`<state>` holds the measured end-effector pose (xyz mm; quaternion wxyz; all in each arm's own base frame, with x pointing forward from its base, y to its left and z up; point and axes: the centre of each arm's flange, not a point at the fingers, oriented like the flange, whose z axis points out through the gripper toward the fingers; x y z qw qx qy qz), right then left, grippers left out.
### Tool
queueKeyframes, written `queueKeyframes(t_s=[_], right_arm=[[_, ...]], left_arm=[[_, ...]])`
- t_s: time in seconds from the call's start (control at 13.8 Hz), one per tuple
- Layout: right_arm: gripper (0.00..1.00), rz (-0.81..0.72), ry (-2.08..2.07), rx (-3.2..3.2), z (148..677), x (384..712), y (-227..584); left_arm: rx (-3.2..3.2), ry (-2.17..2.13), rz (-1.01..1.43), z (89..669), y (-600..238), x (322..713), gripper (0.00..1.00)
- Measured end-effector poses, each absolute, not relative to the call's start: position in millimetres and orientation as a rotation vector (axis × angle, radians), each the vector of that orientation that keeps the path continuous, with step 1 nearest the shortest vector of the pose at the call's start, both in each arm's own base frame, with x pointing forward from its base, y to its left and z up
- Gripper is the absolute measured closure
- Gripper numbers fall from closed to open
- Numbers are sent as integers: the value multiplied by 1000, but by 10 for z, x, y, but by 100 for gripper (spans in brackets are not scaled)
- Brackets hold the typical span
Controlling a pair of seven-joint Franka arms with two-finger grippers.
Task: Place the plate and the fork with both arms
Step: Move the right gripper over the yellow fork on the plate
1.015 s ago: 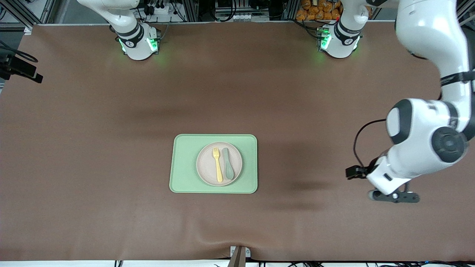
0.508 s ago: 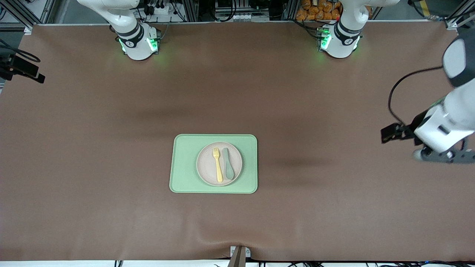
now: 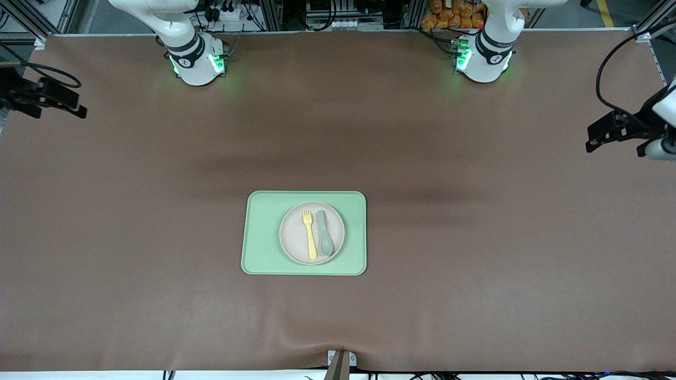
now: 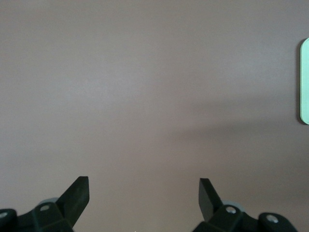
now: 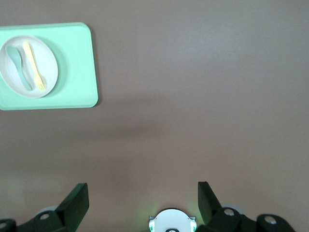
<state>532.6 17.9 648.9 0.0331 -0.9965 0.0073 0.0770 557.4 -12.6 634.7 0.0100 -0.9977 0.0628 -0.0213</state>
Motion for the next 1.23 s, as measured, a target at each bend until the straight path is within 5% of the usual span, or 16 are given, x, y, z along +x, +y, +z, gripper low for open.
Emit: queueKeyframes(t_s=[0.65, 1.23], right_arm=[[0, 459, -213, -3000, 5856, 5522, 1104], [0, 155, -430, -2920, 4528, 6164, 2715]], left_arm=[[-3108, 179, -85, 6420, 25, 5525, 0], [-3107, 193, -102, 6457, -70, 5526, 0]])
